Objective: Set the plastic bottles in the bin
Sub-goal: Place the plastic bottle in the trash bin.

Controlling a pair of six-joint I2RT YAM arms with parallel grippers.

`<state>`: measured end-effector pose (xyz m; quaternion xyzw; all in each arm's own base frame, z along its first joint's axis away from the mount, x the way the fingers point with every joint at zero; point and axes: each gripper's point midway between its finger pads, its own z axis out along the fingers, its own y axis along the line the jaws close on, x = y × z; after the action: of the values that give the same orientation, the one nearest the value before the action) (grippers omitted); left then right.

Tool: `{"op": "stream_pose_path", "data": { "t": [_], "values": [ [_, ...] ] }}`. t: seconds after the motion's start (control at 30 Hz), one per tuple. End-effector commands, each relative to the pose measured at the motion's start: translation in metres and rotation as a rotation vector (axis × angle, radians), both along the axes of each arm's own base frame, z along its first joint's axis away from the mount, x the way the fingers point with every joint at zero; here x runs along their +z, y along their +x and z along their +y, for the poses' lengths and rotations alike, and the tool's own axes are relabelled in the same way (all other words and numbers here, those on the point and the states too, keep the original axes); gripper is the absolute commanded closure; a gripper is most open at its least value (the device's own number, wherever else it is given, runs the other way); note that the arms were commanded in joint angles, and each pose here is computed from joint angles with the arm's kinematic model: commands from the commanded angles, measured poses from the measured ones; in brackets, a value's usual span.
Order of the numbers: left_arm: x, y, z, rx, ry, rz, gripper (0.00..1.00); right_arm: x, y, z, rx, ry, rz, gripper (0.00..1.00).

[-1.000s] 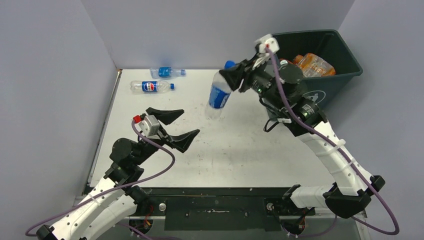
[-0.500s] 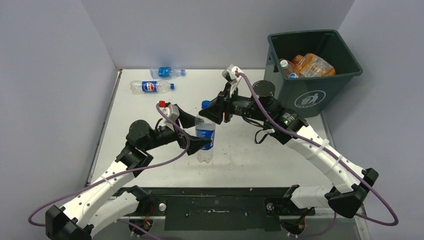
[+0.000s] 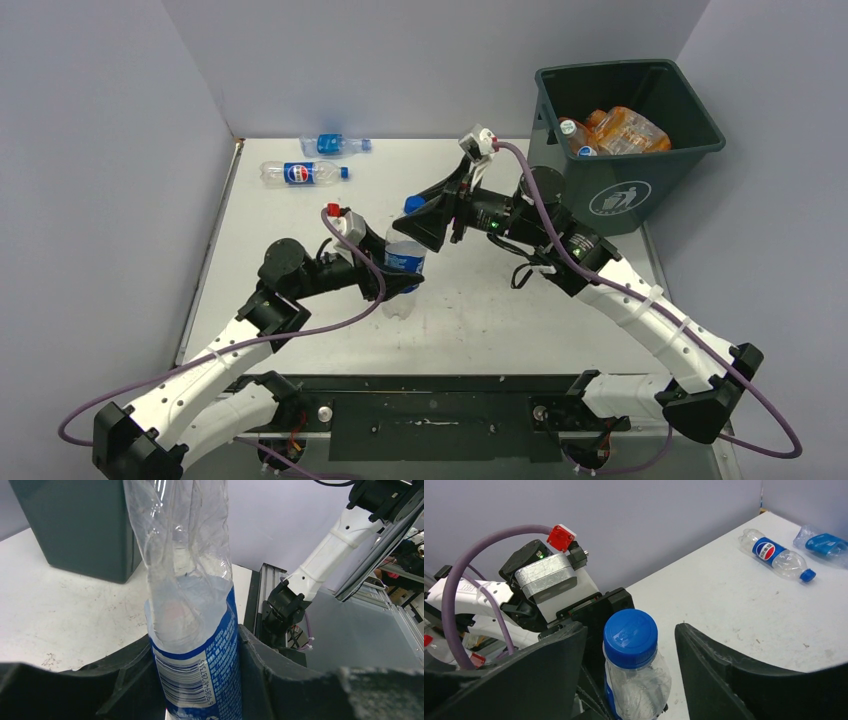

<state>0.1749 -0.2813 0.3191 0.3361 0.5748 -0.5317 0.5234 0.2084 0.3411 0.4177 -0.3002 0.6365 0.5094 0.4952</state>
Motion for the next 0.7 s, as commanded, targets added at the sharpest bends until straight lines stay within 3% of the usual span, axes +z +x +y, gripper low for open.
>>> {"op": "stream_pose_path", "data": {
  "t": [0.0,0.17,0.37,0.43,0.53,0.67],
  "values": [
    [0.018,-0.001,0.003,0.014,-0.046,-0.081,0.63,0.047,-0.008,-0.009,-0.019,0.170,-0.057,0.30],
    [0.018,0.001,0.004,0.029,-0.049,-0.091,0.64,0.058,-0.004,-0.011,-0.049,0.254,-0.025,0.28],
    [0.019,0.000,0.005,0.037,-0.052,-0.100,0.65,0.047,0.002,-0.002,-0.040,0.245,0.022,0.51],
    [0.020,0.000,0.006,0.042,-0.053,-0.103,0.65,0.041,0.003,0.000,-0.034,0.225,0.038,0.48],
    [0.020,0.001,0.007,0.048,-0.054,-0.105,0.65,0.034,0.003,0.001,-0.034,0.206,0.052,0.36],
    [0.020,0.001,0.007,0.052,-0.053,-0.110,0.65,0.027,0.006,0.000,-0.057,0.180,0.062,0.37]
  ]
}}
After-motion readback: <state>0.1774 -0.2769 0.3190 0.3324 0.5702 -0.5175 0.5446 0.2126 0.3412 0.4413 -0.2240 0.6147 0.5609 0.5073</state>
